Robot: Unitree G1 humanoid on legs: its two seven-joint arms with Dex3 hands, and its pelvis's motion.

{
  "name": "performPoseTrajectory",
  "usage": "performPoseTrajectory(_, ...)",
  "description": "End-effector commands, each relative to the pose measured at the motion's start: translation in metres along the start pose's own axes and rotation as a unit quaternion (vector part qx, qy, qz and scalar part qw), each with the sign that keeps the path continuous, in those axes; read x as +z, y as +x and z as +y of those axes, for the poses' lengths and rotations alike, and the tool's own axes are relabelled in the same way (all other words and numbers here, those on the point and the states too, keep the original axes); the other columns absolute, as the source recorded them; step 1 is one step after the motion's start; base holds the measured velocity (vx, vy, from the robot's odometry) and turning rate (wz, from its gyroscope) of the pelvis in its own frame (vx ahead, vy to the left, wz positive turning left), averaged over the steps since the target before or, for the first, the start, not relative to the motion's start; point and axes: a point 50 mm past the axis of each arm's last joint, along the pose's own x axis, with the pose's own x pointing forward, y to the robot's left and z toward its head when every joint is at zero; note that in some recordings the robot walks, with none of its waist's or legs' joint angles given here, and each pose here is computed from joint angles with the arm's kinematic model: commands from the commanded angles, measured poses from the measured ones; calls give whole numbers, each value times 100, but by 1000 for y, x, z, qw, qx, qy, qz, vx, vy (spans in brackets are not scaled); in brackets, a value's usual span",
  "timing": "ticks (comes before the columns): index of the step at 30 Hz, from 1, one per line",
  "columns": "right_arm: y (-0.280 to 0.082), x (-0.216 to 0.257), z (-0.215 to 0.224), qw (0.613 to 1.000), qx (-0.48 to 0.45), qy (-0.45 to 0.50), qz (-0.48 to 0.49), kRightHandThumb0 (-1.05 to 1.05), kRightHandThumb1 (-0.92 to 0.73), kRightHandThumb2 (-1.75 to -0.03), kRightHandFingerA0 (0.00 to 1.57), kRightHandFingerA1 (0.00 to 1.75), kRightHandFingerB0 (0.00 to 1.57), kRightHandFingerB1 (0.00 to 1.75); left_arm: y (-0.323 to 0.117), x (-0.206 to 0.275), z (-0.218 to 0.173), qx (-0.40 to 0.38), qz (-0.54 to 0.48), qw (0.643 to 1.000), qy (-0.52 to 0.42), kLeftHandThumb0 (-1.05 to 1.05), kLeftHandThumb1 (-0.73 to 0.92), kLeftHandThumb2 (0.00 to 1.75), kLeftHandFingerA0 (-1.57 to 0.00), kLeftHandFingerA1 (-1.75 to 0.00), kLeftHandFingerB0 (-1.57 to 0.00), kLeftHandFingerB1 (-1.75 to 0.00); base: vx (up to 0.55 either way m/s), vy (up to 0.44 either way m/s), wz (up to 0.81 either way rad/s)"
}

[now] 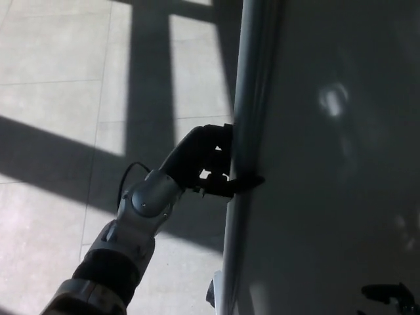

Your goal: A white board is being place on the right hand side and parallel to the robot and the robot uses its left hand to grab on the leftside of the whiteboard and drag the whiteboard from the right hand side to the left hand side

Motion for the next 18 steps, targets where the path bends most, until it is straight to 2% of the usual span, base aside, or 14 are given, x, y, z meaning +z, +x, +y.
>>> performPoseTrajectory(1, -2, -4, -3, 1000, -8, 1, 12, -105, -68, -69, 90, 116, 0, 115, -33, -42, 36, 62, 78, 995, -28, -12, 69, 67, -108, -72, -93, -54, 0, 0, 0)
performPoseTrajectory(4, -2, -5, -3, 1000, -7, -2, 13, -105, -68, -69, 87, 119, 0, 114, -38, -45, 44, 71, 82, 994, -28, -12, 69, 67, -107, -73, -92, -54, 0, 0, 0)
performPoseTrajectory(5, -2, -5, -3, 1000, -7, -3, 14, -105, -70, -66, 93, 118, 2, 108, -40, -46, 49, 74, 82, 993, -29, -11, 69, 67, -105, -74, -92, -54, 0, 0, 0)
performPoseTrajectory(8, -3, -6, -2, 1000, -6, 3, 16, -105, -70, -66, 101, 112, 2, 108, -48, -50, 66, 98, 95, 990, -40, -11, 70, 67, -101, -73, -91, -55, 0, 0, 0)
performPoseTrajectory(9, -3, -5, -2, 1000, -5, 1, 14, -105, -70, -63, 98, 117, 2, 111, -50, -50, 70, 106, 100, 988, -41, -11, 70, 67, -102, -72, -91, -55, 0, 0, 0)
performPoseTrajectory(11, -2, -5, -2, 1000, -5, -5, 13, -105, -71, -67, 64, 128, 2, 112, -54, -48, 82, 118, 99, 988, -32, -11, 72, 64, -103, -70, -90, -54, 0, 0, 0)
performPoseTrajectory(13, -2, -4, -2, 1000, -3, -10, 12, -105, -72, -67, 63, 129, 0, 110, -59, -48, 92, 132, 97, 986, -38, -10, 72, 64, -104, -70, -90, -55, 0, 0, 0)
performPoseTrajectory(14, -2, -4, -2, 1000, -3, -10, 11, -105, -71, -67, 75, 127, 0, 114, -61, -48, 97, 142, 98, 984, -39, -10, 71, 64, -105, -70, -90, -55, 0, 0, 0)
performPoseTrajectory(15, -2, -4, -2, 1000, -4, -7, 11, -105, -47, -108, 86, 119, 13, 86, -64, -48, 101, 146, 97, 984, -34, -10, 71, 64, -104, -70, -90, -55, 0, 0, 0)
performPoseTrajectory(16, -2, -4, -2, 1000, -4, -2, 11, -105, -47, -108, 86, 119, 13, 86, -66, -48, 104, 148, 96, 984, -27, -10, 71, 64, -104, -70, -90, -55, 0, 0, 0)
performPoseTrajectory(17, -2, -5, -2, 1000, -5, -4, 12, -105, -69, -69, 89, 116, 0, 117, -69, -48, 109, 160, 104, 981, -19, -11, 71, 62, -105, -69, -89, -53, 0, 0, 0)
performPoseTrajectory(18, -2, -5, -2, 1000, -4, -4, 12, -105, -73, -65, 80, 118, 1, 112, -75, -49, 118, 174, 107, 979, -23, -14, 70, 62, -108, -71, -88, -53, 0, 0, 0)
